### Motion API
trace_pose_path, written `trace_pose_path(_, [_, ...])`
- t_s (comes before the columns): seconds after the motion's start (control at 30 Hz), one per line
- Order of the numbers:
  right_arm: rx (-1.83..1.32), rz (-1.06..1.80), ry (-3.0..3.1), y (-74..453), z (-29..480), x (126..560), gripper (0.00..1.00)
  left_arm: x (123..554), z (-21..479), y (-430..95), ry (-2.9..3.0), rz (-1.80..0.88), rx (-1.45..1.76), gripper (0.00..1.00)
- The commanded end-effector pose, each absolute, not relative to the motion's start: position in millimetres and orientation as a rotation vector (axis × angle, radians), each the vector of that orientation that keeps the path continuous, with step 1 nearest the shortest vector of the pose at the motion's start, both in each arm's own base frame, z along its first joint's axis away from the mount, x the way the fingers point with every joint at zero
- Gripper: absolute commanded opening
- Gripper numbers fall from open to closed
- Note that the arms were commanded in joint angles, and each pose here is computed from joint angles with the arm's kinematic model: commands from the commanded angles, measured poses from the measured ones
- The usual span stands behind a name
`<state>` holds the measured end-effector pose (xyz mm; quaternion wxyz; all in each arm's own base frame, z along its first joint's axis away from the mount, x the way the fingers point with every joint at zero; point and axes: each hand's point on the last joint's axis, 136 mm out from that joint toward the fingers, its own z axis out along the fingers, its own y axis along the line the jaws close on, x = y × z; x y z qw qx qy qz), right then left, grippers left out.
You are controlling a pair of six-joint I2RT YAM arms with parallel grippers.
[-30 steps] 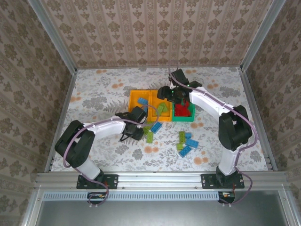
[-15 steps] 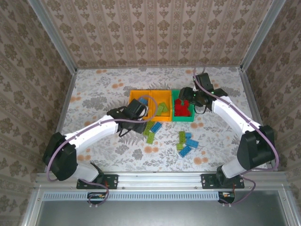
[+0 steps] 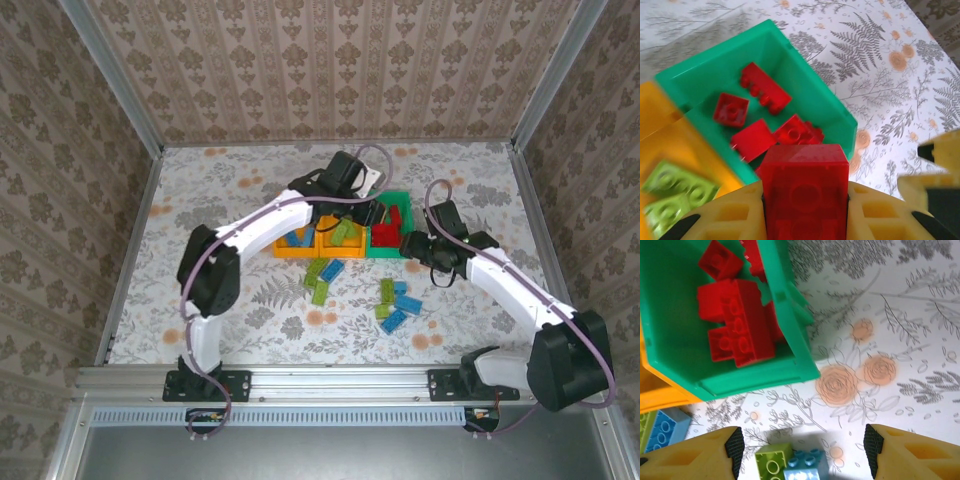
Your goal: Sort the legos into containers by color
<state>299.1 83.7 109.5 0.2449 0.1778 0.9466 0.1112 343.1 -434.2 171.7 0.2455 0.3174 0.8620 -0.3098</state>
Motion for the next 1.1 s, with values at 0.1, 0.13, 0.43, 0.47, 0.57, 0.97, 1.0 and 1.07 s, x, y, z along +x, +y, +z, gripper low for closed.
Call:
trace_pose_path(0.1, [0.522,0.28,2.659,76.9,88.8,269.5,0.67,356.0,168.8,-472.4,2.364,-1.007,0.837,0.28])
trace_pose_path(0.13, [0.521,0.301,2.665,78.9,87.2,266.5,0.67,360.1,167.6,-475.5,2.365,-1.015,0.826,0.28])
trace_pose_path(0.43, [0.538,0.408,2.759,103.7,69.2,239.7,0.66,377.0,143.1,-483.4,2.448,-1.031,0.7,0.48])
trace_pose_path(0.47, [0.518,0.404,2.768,107.0,67.4,238.7,0.66,376.9,143.1,-482.9,2.454,-1.031,0.69,0.51])
trace_pose_path(0.57, [0.467,0.397,2.791,115.1,62.4,239.2,0.67,376.1,150.9,-480.9,2.448,-1.036,0.668,0.64])
trace_pose_path(0.97, [0.343,0.246,2.859,122.3,40.6,246.9,0.65,361.8,199.4,-455.6,2.323,-1.007,0.666,1.0])
trace_pose_path(1.0, [0.336,0.24,2.86,122.3,40.1,247.7,0.64,359.6,199.0,-454.2,2.324,-1.005,0.672,1.0])
trace_pose_path(1.07, [0.325,0.215,2.878,121.6,34.3,248.7,0.63,356.3,195.8,-449.8,2.335,-0.998,0.671,1.0])
